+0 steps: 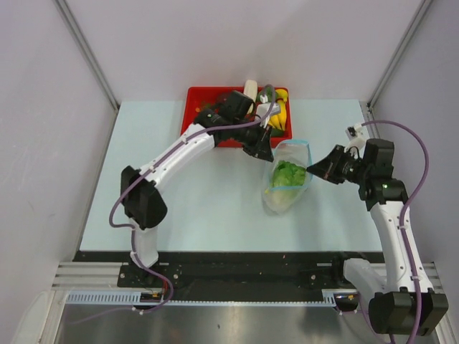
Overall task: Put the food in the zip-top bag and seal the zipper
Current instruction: Adjust the fake vegetable in the zipper food storage bag, then pick up the fake fruit from the bin.
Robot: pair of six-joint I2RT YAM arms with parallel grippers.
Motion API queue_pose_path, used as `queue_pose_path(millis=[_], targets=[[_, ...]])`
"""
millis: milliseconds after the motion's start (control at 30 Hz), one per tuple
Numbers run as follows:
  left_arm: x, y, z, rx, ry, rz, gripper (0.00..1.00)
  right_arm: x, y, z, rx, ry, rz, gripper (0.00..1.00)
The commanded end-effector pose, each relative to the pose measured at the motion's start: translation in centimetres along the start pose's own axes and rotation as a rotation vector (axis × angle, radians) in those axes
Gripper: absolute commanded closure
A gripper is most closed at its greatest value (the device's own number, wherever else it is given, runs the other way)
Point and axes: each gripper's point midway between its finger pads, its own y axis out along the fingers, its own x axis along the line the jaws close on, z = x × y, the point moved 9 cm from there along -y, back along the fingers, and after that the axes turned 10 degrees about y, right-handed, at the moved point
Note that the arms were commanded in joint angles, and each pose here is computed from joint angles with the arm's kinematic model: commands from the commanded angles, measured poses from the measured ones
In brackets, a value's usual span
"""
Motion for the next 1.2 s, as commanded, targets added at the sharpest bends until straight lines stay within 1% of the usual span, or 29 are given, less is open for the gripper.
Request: queue_pose_path(millis=[0,33,67,100,133,167,233,267,300,333,367,400,433,467,500,533,567,600,633,700,800,867,967,1067,1100,1133,1167], targets=[[2.8,-0.8,-2.2,-0.083,0.043,-0.06,0.79,0.1,0.9,-0.9,-0.052,-0.086,-0.043,1.0],[2.5,-1.8,-3.3,-0.137,0.096,-0.048,0.63,0.2,0.8,-1.1,-0.066,-0.093,-0.056,1.0],[2.2,-2.4,-3.7,-0.165,0.134,-0.054,0.54,0.5,0.8,-1.3,-0.079,-0.097,-0.065,1.0],[1.8,-3.0,-4.1,-0.199,0.189,-0.052,0.49,0.8,0.7,-1.5,-0.091,-0.099,-0.082,1.0],[0.1,-5.3,-5.7,-0.304,0.29,-0.056,0.46,1.0,0.7,-1.5,-0.094,-0.102,-0.095,1.0],[0.0,-5.1,-5.0,-0.31,0.306,-0.07,0.42,1.2,0.7,-1.6,-0.098,-0.107,-0.104,1.0],[-1.3,-5.7,-5.0,-0.347,0.354,-0.079,0.39,1.4,0.8,-1.7,-0.109,-0.105,-0.108,1.0],[-1.1,-5.6,-5.0,-0.336,0.375,-0.09,0.38,1.4,0.8,-1.8,-0.114,-0.108,-0.112,1.0],[-1.0,-5.4,-5.0,-0.324,0.354,-0.094,0.36,1.3,0.9,-1.8,-0.116,-0.1,-0.104,1.0],[-0.8,-6.1,-5.6,-0.325,0.339,-0.111,0.32,1.3,0.9,-2.0,-0.122,-0.098,-0.1,1.0],[0.4,-5.2,-5.5,-0.308,0.275,-0.11,0.27,1.1,0.8,-2.0,-0.127,-0.088,-0.085,1.0],[0.9,-5.4,-5.8,-0.318,0.197,-0.099,0.23,0.8,0.7,-2.1,-0.139,-0.078,-0.063,1.0],[2.5,-6.8,-7.1,-0.358,0.171,-0.139,0.18,0.6,0.5,-2.2,-0.15,-0.071,-0.052,1.0],[4.5,-6.0,-7.2,-0.343,0.132,-0.165,0.16,0.3,0.3,-2.3,-0.155,-0.061,-0.036,1.0],[6.2,-6.2,-7.8,-0.345,0.147,-0.246,0.12,0.1,0.2,-2.3,-0.16,-0.057,-0.025,1.0],[6.4,-7.8,-9.4,-0.373,0.191,-0.305,0.01,0.0,0.1,-2.3,-0.161,-0.055,-0.017,1.0],[7.2,-7.8,-9.9,-0.369,0.229,-0.347,0.0,-0.1,0.1,-2.3,-0.16,-0.062,-0.011,1.0],[9.3,-6.7,-9.7,-0.338,0.265,-0.386,0.0,-0.2,0.1,-2.4,-0.167,-0.07,-0.006,1.0],[10.1,-7.0,-10.5,-0.369,0.288,-0.442,0.0,-0.3,0.1,-2.3,-0.167,-0.076,-0.004,1.0],[12.4,-6.2,-10.9,-0.403,0.33,-0.486,0.0,-0.4,0.1,-2.5,-0.173,-0.095,0.001,1.0],[16.0,-4.0,-10.2,-0.397,0.375,-0.583,0.0,-0.6,0.0,-2.6,-0.179,-0.112,0.01,1.0],[18.2,-3.0,-9.4,-0.381,0.355,-0.647,0.0,-0.6,0.0,-2.6,-0.178,-0.112,0.013,1.0],[22.1,-2.2,-7.8,-0.368,0.261,-0.718,0.01,-0.7,0.0,-2.7,-0.182,-0.124,0.013,1.0],[25.0,-2.9,-6.1,-0.365,0.14,-0.754,0.06,-0.7,0.1,-2.7,-0.18,-0.133,0.012,1.0],[26.0,-3.7,-5.4,-0.369,0.061,-0.76,0.08,-0.7,0.1,-2.7,-0.178,-0.13,0.011,1.0],[26.4,-4.0,-4.8,-0.355,0.035,-0.758,0.1,-0.8,0.2,-2.7,-0.176,-0.135,0.015,1.0],[26.4,-4.7,-4.5,-0.345,0.026,-0.753,0.09,-0.8,0.2,-2.7,-0.174,-0.14,0.013,1.0]])
